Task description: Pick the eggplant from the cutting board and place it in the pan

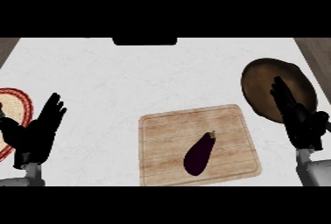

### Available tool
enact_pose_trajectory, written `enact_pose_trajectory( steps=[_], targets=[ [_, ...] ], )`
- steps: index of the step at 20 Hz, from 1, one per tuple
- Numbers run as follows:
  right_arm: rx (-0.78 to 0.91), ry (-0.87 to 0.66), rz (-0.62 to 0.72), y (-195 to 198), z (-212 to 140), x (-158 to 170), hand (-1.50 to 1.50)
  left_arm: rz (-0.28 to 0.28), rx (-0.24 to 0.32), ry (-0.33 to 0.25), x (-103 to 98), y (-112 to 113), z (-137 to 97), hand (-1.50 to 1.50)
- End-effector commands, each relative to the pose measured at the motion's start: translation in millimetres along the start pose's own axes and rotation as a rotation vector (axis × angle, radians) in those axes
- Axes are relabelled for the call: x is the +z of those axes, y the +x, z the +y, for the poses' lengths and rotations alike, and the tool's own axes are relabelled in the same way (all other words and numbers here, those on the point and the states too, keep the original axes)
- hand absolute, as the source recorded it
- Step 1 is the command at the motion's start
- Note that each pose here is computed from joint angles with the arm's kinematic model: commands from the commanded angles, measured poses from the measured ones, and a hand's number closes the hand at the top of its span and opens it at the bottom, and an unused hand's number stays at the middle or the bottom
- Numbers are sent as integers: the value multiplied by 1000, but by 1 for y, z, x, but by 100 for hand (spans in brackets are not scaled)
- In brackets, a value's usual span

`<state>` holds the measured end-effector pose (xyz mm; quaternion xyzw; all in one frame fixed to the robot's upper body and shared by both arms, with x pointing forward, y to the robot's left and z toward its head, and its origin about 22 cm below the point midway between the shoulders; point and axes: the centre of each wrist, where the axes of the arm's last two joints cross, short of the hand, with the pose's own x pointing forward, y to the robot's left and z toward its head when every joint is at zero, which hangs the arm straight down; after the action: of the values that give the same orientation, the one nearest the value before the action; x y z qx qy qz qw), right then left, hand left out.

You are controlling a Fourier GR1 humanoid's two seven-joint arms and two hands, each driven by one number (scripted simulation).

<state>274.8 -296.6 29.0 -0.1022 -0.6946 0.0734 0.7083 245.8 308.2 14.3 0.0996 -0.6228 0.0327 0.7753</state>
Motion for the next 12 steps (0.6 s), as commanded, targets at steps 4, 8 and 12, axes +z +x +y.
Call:
enact_pose_trajectory(
  steps=[4, 8, 12],
  targets=[
    [-147, 208, 66, -23, 46, 15, 150, -219, -52, -14, -16, 33, -12, 0],
    [91, 63, 76, -41, 69, 50, 150, -264, -36, -37, -23, 34, -24, 0],
    [271, -97, -63, -39, 46, 84, -150, -276, -65, -23, -24, 49, -33, 0]
  ],
)
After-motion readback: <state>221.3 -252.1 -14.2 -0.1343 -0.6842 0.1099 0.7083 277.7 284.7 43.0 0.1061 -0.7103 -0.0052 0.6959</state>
